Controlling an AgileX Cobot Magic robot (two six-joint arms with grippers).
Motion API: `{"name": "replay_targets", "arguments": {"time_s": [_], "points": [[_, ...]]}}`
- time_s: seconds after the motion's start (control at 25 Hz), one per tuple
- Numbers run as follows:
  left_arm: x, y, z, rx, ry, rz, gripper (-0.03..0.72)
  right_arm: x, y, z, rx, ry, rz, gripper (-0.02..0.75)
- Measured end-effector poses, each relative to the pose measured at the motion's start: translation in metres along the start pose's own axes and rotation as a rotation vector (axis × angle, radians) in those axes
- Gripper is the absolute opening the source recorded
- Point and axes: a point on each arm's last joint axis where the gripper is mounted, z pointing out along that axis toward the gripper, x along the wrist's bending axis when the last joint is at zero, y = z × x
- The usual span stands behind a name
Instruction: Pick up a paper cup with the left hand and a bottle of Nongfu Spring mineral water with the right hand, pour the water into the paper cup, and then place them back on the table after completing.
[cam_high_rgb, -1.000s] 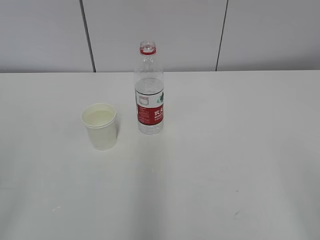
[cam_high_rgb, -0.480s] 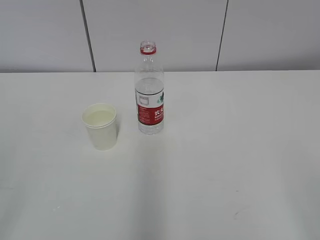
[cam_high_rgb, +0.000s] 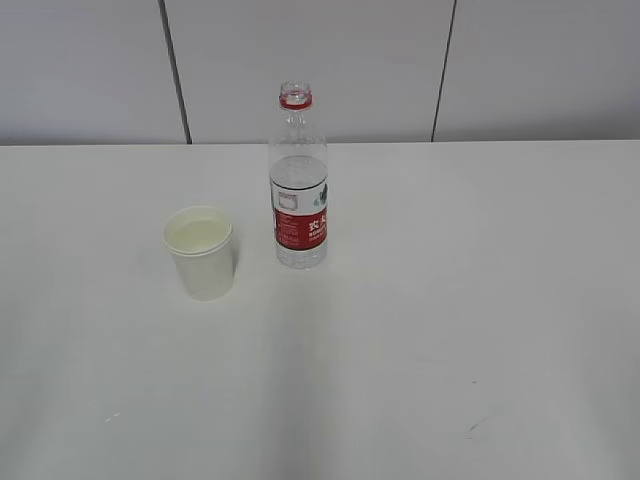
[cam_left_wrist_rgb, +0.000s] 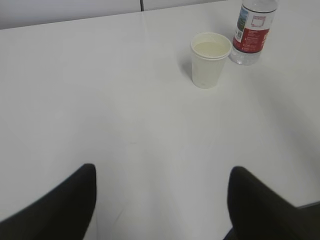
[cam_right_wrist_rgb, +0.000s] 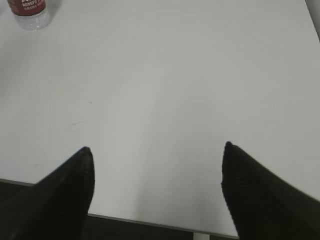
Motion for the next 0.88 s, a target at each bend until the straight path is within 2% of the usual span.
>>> {"name": "replay_targets", "arguments": {"time_s": [0.2, 0.88], "points": [[0.0000, 0.0000, 0.0000, 0.000, 0.000, -0.026, 0.501, -0.0002, 0.0001, 0.0001, -0.001, -0.002, 0.027, 0.587], [-0.0019, 0.0002, 0.0000, -0.002, -0.021, -0.041, 0.501, -0.0003, 0.0002, 0.0001, -0.003, -0.003, 0.026, 0.587]]}}
